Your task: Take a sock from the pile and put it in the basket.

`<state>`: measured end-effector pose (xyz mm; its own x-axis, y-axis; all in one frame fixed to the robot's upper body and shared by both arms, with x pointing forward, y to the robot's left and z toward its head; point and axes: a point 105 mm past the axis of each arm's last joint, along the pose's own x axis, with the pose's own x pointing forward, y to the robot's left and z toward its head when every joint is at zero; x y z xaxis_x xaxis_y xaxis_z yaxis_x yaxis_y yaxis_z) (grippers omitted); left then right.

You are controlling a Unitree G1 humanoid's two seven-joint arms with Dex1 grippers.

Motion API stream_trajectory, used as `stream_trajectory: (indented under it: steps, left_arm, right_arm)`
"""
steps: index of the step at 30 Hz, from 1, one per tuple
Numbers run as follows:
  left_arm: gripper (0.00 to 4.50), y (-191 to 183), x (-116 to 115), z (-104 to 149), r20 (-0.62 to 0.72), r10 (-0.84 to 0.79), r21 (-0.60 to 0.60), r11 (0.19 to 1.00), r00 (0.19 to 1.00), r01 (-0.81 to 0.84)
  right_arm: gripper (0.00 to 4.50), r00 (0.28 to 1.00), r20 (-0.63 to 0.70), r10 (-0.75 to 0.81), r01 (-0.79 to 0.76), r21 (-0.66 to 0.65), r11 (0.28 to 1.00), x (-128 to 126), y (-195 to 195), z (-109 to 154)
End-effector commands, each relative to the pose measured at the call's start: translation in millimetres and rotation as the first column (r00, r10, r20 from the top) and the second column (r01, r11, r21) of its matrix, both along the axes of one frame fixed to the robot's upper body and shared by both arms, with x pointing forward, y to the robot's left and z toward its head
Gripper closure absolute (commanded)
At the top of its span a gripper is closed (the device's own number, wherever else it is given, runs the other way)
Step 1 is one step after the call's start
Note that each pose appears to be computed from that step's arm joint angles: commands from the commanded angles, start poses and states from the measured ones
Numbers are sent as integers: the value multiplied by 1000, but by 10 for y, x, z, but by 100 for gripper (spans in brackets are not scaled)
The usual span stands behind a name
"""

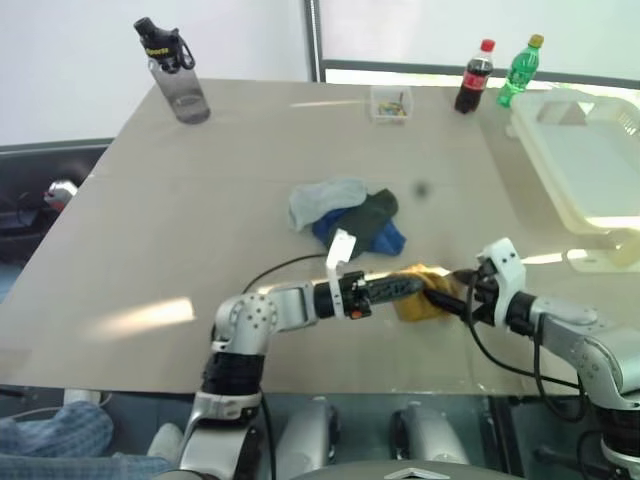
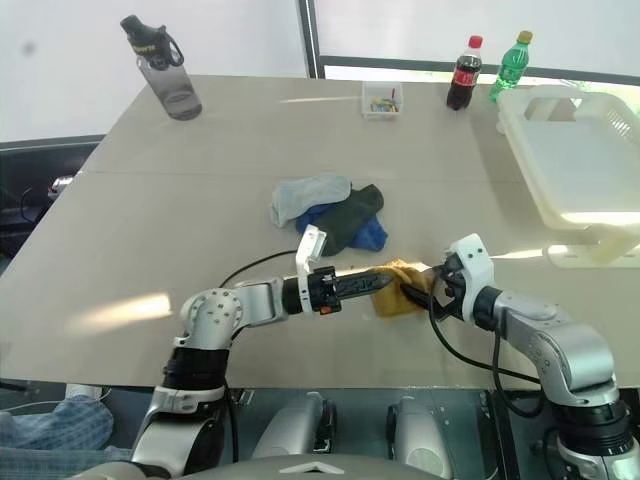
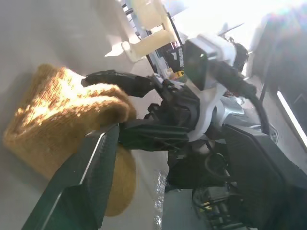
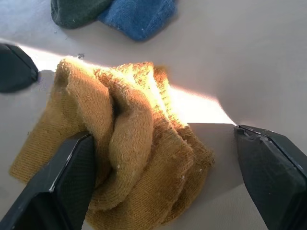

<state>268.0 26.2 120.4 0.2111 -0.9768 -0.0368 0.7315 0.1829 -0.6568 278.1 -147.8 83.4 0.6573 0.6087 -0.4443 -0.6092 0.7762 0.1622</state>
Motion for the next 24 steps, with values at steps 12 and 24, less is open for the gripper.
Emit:
stream_trajectory:
  steps: [12,24]
  left_arm:
    - [84,424,21,160,572,-121,328,940,811,-90]
    - [84,563,27,273,681,-71,272,949,728,-162]
  right_arm:
    - [126,984,-155,90,-102,-71,992,-161,87,-384]
    - [449,972,-179,150,-166,-75,983,-189,173,-449]
